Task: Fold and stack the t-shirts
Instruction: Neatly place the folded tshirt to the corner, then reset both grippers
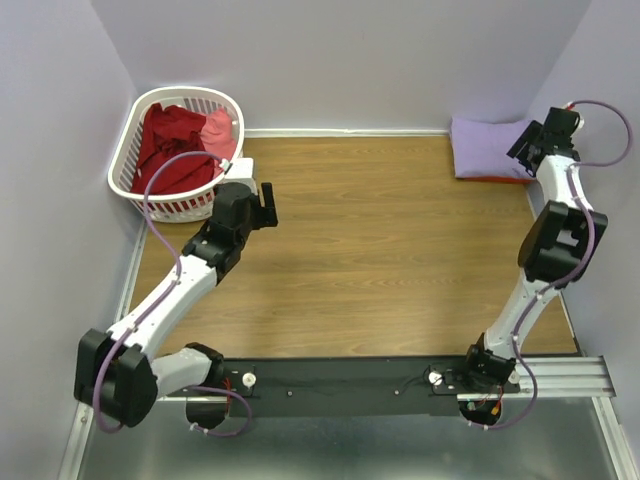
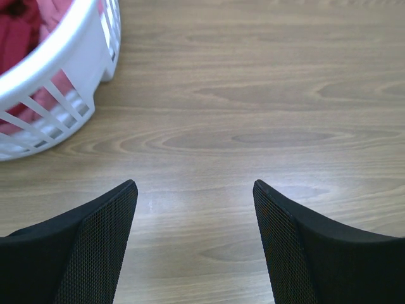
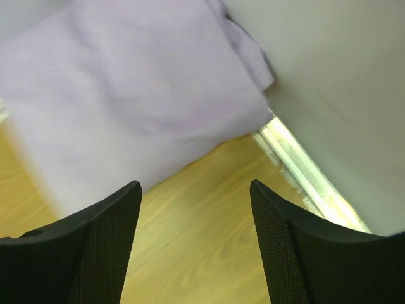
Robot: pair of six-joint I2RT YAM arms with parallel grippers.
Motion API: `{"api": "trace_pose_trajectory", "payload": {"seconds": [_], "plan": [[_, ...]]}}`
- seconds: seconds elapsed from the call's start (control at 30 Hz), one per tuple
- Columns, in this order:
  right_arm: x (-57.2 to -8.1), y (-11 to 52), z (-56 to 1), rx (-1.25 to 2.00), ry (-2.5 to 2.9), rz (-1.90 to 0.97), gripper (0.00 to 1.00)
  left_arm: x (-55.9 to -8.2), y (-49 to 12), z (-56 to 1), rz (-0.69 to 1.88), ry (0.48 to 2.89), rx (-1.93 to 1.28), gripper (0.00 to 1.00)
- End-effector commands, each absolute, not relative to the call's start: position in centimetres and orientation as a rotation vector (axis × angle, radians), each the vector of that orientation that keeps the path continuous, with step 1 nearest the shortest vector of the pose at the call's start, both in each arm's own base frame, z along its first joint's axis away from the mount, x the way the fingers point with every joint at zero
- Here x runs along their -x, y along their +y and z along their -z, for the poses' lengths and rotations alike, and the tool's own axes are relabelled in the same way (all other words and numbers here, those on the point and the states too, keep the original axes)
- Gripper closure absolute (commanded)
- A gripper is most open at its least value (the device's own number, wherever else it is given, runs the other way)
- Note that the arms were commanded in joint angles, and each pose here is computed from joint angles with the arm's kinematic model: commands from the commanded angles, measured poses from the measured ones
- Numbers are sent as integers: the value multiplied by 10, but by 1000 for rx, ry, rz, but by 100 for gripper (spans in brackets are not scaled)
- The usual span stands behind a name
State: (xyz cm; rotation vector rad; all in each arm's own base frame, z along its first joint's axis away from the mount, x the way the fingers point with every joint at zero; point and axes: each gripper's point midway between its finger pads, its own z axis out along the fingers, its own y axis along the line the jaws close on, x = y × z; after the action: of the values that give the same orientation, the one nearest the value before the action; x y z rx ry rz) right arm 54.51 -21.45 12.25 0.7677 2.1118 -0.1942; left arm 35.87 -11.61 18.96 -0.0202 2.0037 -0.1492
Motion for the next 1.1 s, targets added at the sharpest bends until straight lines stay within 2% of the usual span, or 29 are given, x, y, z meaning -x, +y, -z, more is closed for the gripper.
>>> {"api": "trace_pose_trajectory", "payload": {"seconds": [0.0,0.07,0.1,0.13,0.17,0.2,0.27,0.3,0.43,0.6,0.77,1.07], "plan": [[-525,-163,-239,-687,1932,38,23,-353,-109,-229,161,1883,58,18],[-502,-146,-249,-692,1934,-29,22,-346,-104,-247,169,1831,67,18],[-478,-137,-295,-669,1858,-40,21,-341,-101,-261,182,1797,76,18],[-464,-125,-298,-648,1870,-80,8,-337,-99,-272,186,1784,77,18],[-449,-119,-317,-632,1841,-90,1,-332,-96,-280,186,1769,78,18],[-423,-108,-355,-596,1766,-103,0,-324,-92,-297,199,1726,91,18],[-391,-91,-381,-536,1731,-127,0,-312,-81,-318,184,1690,122,18],[-361,-81,-414,-507,1656,-130,0,-306,-76,-328,183,1671,129,17],[-284,-58,-454,-502,1505,-131,0,-266,-49,-378,188,1546,190,14],[-232,-32,-462,-447,1442,-115,0,-221,-16,-416,167,1412,255,8],[-177,-21,-454,-387,1361,-128,0,-202,4,-400,134,1383,323,7],[-167,-30,-400,-453,1383,-100,0,-198,7,-350,195,1357,410,5]]}}
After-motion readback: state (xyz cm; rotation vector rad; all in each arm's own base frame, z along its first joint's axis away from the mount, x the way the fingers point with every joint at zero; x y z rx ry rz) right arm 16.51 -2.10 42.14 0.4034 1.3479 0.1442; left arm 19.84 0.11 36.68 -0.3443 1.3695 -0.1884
